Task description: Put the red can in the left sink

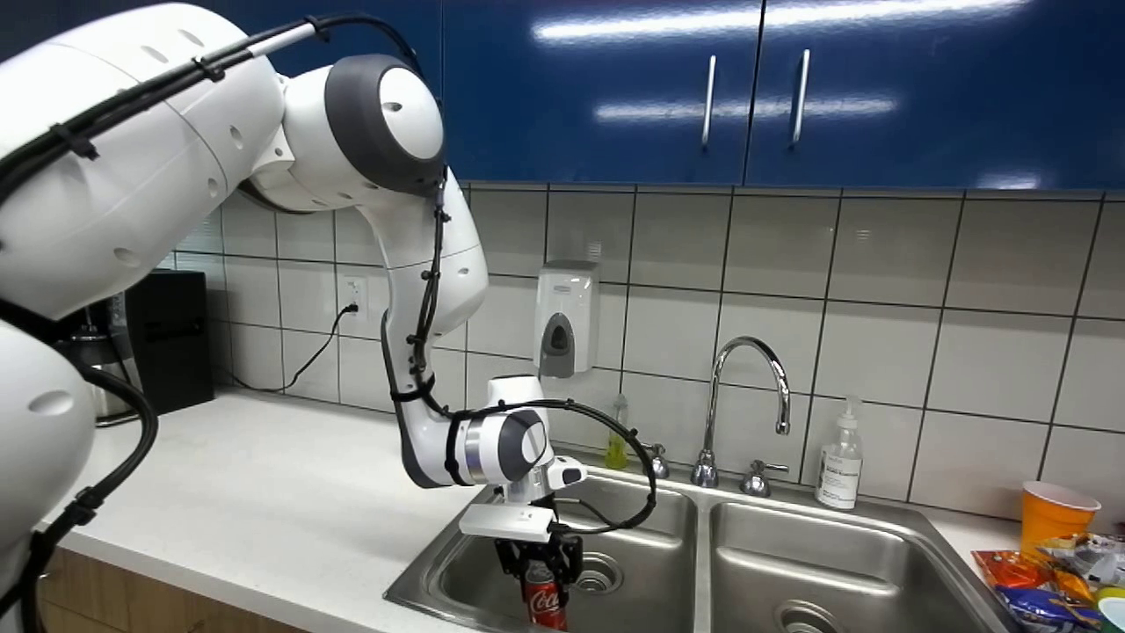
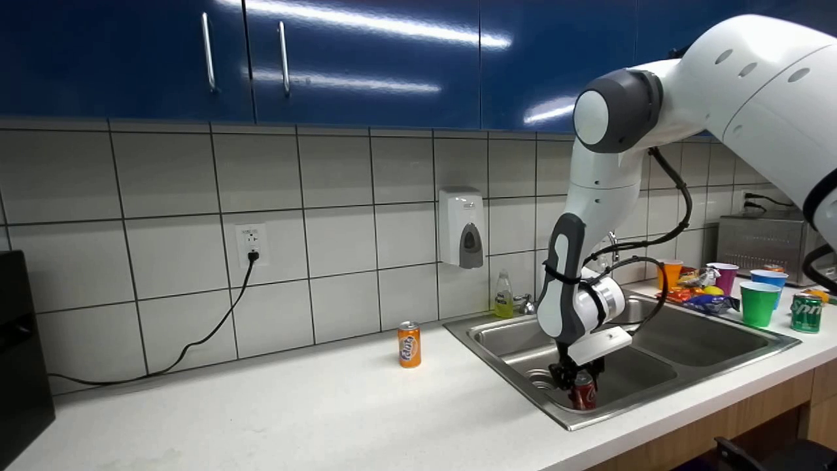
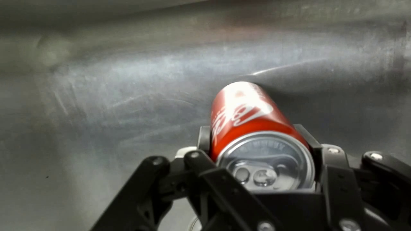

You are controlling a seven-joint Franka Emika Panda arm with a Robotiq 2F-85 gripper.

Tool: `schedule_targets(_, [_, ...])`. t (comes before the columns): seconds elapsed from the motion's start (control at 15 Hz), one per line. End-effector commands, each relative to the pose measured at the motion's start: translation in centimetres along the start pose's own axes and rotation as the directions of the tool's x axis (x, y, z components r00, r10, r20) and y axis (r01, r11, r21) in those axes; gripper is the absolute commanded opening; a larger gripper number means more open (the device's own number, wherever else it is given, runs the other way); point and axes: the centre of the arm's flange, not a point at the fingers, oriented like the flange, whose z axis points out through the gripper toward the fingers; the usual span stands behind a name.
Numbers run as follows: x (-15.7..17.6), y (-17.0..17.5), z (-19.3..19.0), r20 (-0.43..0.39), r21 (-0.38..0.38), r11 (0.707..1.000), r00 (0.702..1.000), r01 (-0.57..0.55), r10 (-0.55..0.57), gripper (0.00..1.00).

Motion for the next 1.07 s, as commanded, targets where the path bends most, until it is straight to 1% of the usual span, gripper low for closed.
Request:
schedule_targets(0.0, [0.2, 0.0, 0.3, -0.002, -0.012, 0.999, 0.999, -0.051, 0.051, 0.38])
schedule_targets(0.27, [0.2, 0.1, 0.6, 0.002, -0.01, 0.998, 0.998, -0.069, 0.069, 0.38])
schedule_targets(0.33, [0.1, 0.1, 0.6, 0.004, -0.009, 0.998, 0.998, -0.07, 0.07, 0.88])
schedule_targets(0.4, [0.1, 0.2, 0.7, 0.004, -0.009, 0.998, 0.998, -0.069, 0.069, 0.89])
schedule_targets(0.47, [0.0, 0.2, 0.8, 0.006, -0.01, 0.998, 0.998, -0.067, 0.067, 0.96])
schedule_targets(0.53, [-0.1, 0.2, 0.8, 0.009, -0.016, 0.998, 0.998, -0.064, 0.064, 0.99])
schedule_targets(0.73, [-0.4, 0.4, 0.6, 0.024, -0.016, 0.998, 0.998, -0.058, 0.058, 1.0])
schedule_targets(1.0, [-0.8, 0.7, -1.2, 0.06, -0.006, 0.999, 0.997, -0.04, 0.04, 1.0])
